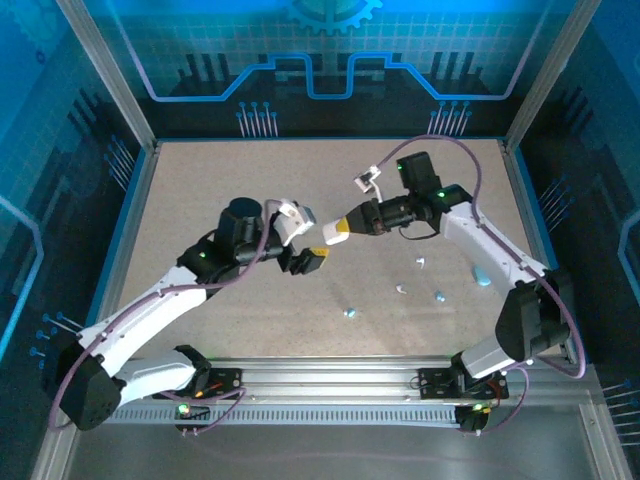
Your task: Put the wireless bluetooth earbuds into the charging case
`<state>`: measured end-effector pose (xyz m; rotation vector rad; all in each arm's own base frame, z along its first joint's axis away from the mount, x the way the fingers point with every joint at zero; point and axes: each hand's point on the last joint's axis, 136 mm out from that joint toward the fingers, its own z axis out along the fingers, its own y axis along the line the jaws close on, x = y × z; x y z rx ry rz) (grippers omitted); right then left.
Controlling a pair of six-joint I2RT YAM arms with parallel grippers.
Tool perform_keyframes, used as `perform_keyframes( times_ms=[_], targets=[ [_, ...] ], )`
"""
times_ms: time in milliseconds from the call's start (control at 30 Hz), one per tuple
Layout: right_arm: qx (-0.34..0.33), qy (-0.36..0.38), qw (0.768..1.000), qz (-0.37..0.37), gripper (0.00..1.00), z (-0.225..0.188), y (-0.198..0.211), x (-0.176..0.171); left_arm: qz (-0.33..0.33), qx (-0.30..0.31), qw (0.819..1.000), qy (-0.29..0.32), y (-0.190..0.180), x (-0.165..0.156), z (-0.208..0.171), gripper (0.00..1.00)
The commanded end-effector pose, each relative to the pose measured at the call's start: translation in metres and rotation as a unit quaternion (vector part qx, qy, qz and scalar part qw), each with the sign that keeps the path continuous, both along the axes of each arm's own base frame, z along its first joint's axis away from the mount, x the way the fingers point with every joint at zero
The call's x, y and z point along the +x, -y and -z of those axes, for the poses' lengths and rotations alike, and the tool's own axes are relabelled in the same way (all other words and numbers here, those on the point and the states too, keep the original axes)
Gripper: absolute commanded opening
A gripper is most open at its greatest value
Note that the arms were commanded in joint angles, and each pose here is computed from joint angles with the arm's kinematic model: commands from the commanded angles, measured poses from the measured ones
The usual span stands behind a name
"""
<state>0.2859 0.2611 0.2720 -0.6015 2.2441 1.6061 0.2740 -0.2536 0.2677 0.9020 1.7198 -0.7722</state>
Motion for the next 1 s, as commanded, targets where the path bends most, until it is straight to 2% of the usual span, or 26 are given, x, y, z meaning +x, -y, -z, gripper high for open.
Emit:
perform_keyframes(
  times_ms=[0,267,400,533,600,767,967],
  targets=[
    [0.061,0.1,0.993,-0.016,0.17,-0.043,0.004,0.001,0.041,-0.121,0.992,-0.025,0.008,-0.009,-0.038,0.83],
    [0.099,0.209,0.972,-0.033,0.18,-0.075,0.005,-0.005,0.089,-0.233,0.964,-0.092,0.025,-0.001,-0.073,0.82],
    [0.107,0.25,0.962,-0.029,0.19,-0.084,0.006,-0.008,0.126,-0.272,0.948,-0.106,0.034,0.002,-0.089,0.79],
    [0.113,0.274,0.955,-0.028,0.18,-0.089,0.007,-0.013,0.15,-0.299,0.936,-0.113,0.039,0.004,-0.1,0.73],
    [0.113,0.282,0.952,-0.028,0.2,-0.09,0.006,-0.014,0.162,-0.317,0.927,-0.117,0.04,0.006,-0.107,0.66],
    [0.113,0.302,0.946,-0.023,0.19,-0.091,0.008,-0.018,0.18,-0.324,0.92,-0.13,0.045,0.007,-0.109,0.54],
    [0.113,0.309,0.944,-0.002,0.18,-0.094,0.01,-0.014,0.193,-0.307,0.924,-0.123,0.049,0.0,-0.109,0.53]
  ],
)
